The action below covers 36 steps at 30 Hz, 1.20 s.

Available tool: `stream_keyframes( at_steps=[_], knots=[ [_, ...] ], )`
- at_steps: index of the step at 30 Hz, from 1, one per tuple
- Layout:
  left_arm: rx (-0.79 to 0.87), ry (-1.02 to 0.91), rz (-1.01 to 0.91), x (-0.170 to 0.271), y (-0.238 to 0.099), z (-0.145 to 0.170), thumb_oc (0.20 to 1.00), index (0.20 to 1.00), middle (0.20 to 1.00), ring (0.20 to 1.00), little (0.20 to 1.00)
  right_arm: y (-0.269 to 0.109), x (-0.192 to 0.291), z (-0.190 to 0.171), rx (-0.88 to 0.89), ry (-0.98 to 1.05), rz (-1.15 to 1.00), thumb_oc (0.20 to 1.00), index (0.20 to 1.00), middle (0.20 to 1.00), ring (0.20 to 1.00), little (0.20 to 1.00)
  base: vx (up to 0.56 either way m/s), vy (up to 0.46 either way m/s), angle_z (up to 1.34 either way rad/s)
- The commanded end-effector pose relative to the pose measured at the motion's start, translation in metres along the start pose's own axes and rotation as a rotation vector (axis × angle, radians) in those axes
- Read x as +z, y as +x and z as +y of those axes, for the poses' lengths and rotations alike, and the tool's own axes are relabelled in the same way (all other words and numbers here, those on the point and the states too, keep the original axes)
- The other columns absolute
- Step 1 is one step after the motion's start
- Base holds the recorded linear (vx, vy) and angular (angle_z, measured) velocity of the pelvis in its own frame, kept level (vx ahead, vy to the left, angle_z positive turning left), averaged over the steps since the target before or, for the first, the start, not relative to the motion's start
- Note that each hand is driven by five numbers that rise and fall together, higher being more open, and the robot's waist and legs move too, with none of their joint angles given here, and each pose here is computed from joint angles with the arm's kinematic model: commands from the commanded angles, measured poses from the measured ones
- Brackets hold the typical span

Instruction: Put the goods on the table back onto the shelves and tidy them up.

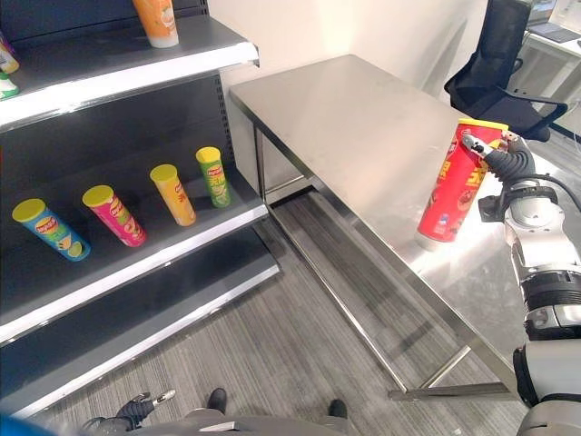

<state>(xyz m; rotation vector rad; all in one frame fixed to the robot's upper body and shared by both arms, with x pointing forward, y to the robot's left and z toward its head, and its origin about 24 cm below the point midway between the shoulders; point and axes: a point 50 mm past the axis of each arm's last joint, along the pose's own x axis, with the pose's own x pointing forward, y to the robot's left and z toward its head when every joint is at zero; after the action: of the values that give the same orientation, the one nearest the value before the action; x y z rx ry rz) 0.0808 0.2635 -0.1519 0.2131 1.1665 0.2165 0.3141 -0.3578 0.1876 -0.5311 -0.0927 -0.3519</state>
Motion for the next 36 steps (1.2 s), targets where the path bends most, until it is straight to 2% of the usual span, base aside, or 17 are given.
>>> stream_keyframes(
  at_steps=[1,3,11,15,21,28,36],
  knots=[
    [0.078,-0.007,-0.025,0.015,0.003,0.026,1.0,1.0,1.0,1.0,1.0,-0.002,0.047,-0.011,-0.082,0.073,-0.249,0.2,0.2,0.2,0.2,0.2,-0.02,-0.046,-0.02],
    [0.085,-0.021,-0.034,0.018,0.003,0.026,1.0,1.0,1.0,1.0,1.0,-0.018,0.059,-0.003,-0.089,0.123,-0.369,0.2,0.2,0.2,0.2,0.2,-0.05,-0.09,-0.1],
    [0.088,-0.042,-0.076,0.031,0.005,0.024,1.0,1.0,1.0,1.0,1.0,-0.035,0.091,0.011,-0.046,0.162,-0.551,0.2,0.2,0.2,0.2,0.2,-0.12,-0.074,0.0],
    [0.075,-0.093,-0.128,0.045,0.005,0.019,1.0,1.0,1.0,1.0,1.0,-0.045,0.107,0.001,-0.091,0.124,-0.637,0.2,0.2,0.2,0.2,0.2,-0.26,0.039,0.63],
    [0.074,-0.124,-0.148,0.05,0.005,0.017,1.0,1.0,1.0,1.0,1.0,-0.054,0.104,-0.005,-0.113,0.044,-0.639,0.2,0.2,0.2,0.2,0.2,-0.08,0.236,0.66],
    [0.071,-0.056,-0.149,0.051,0.006,0.014,1.0,1.0,1.0,1.0,1.0,-0.06,0.09,-0.007,-0.122,0.01,-0.586,0.2,0.2,0.2,0.2,0.2,0.04,0.371,0.26],
    [0.122,0.019,-0.19,0.071,0.006,0.028,1.0,1.0,1.0,1.0,1.0,-0.065,0.08,0.019,-0.092,0.04,-0.553,0.2,0.2,0.2,0.2,0.2,-0.1,0.475,-0.09]
  ],
)
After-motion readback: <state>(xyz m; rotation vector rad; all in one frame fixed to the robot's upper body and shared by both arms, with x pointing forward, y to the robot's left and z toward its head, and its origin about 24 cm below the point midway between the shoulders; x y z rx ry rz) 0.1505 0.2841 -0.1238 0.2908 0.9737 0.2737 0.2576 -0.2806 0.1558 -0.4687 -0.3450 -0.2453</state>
